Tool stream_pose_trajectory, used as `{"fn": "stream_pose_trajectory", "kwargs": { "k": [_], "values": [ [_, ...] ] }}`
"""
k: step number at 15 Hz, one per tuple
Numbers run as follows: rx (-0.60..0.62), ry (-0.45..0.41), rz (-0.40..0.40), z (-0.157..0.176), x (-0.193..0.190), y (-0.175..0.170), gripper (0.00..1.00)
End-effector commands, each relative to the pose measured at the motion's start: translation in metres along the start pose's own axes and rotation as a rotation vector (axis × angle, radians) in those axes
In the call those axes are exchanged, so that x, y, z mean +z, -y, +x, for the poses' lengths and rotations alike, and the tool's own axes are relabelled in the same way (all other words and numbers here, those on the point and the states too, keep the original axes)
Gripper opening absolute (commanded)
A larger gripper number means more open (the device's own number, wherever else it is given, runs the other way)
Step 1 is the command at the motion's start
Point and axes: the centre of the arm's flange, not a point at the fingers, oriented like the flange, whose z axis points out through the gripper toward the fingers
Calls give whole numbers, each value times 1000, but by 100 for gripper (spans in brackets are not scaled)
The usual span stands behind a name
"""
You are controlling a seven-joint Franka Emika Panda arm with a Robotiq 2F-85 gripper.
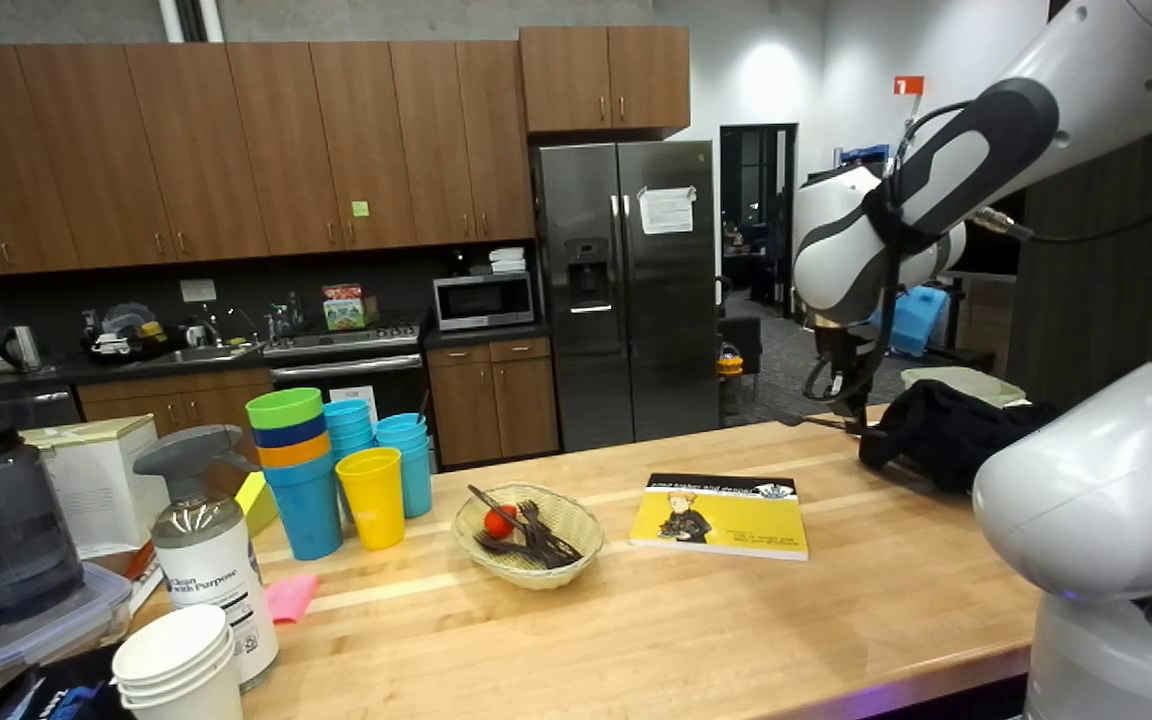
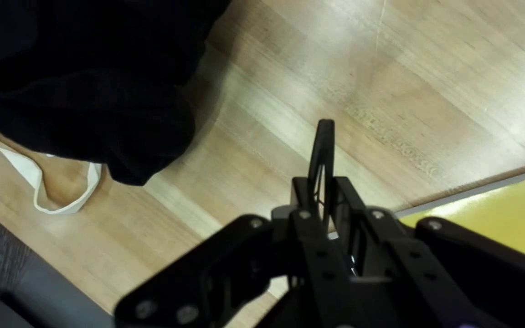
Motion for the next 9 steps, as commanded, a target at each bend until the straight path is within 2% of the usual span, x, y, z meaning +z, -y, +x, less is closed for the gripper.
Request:
{"fn": "stream_pose_trajectory", "kwargs": {
  "k": [1, 4, 9],
  "values": [
    [-139, 19, -46, -54, 33, 22, 4],
    [-231, 121, -59, -62, 38, 20, 4],
    [-254, 363, -21, -83, 44, 18, 4]
  ]
}}
